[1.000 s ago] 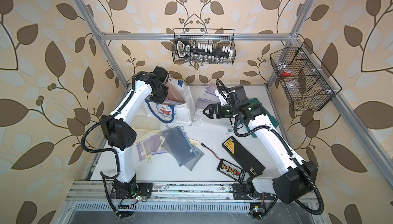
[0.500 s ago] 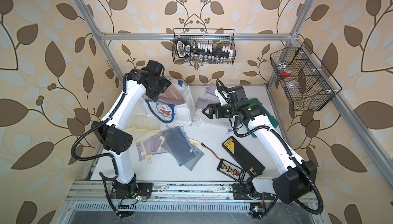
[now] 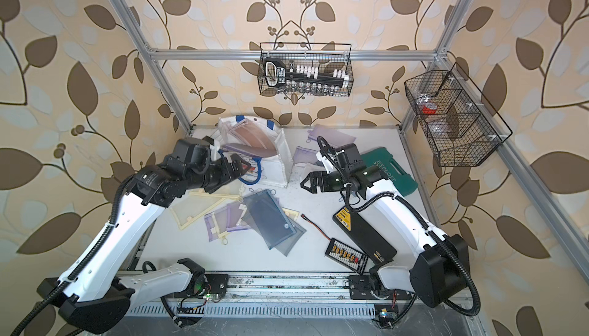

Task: Put the pencil pouch into the canvas bag
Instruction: Place the pencil pouch in the canvas bag, then pick up the pencil pouch.

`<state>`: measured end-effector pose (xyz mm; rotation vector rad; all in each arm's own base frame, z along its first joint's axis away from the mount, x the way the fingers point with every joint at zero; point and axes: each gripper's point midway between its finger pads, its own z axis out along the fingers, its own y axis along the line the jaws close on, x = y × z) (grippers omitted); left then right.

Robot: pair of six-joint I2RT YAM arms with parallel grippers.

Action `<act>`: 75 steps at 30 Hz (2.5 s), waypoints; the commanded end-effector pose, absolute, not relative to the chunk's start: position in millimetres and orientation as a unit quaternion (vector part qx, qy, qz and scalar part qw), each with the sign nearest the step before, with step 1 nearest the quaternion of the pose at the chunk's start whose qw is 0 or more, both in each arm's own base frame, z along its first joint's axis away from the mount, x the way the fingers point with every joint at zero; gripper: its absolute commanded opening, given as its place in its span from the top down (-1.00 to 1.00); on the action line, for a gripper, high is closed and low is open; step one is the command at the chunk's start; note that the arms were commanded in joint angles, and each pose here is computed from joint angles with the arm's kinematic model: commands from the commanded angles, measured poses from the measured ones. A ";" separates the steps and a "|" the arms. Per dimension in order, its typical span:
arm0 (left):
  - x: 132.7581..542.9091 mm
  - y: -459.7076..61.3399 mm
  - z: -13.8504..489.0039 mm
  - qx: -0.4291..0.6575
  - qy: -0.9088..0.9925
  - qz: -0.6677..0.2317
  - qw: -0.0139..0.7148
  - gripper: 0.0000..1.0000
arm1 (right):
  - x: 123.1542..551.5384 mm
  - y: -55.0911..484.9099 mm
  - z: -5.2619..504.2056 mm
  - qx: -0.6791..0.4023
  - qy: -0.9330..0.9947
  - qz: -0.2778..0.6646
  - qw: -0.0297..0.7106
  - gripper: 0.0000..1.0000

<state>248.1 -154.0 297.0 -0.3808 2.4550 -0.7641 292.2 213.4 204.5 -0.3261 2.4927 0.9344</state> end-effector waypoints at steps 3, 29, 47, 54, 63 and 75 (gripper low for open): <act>201.5 -159.7 251.3 -0.128 0.926 -0.278 0.221 -0.97 | 282.5 237.2 197.3 -0.144 0.884 0.388 0.218 -0.99; 169.2 -176.7 130.5 -0.202 0.934 -0.279 0.098 -0.93 | 254.0 265.3 146.9 -0.180 0.861 0.447 0.161 -0.99; 160.6 -186.7 97.7 -0.177 0.937 -0.290 0.086 -0.45 | 252.8 283.9 105.1 -0.168 0.876 0.441 0.104 -0.94; 165.1 -185.3 85.1 -0.185 0.932 -0.293 0.101 -0.27 | 253.7 303.9 77.6 -0.178 0.882 0.430 0.070 -0.78; 199.2 -195.9 76.2 -0.208 0.921 -0.296 0.147 0.05 | 258.3 326.0 53.1 -0.196 0.891 0.407 0.050 -0.48; 220.4 -204.8 66.2 -0.207 0.921 -0.286 0.166 0.25 | 253.4 336.9 29.3 -0.206 0.894 0.396 0.027 0.25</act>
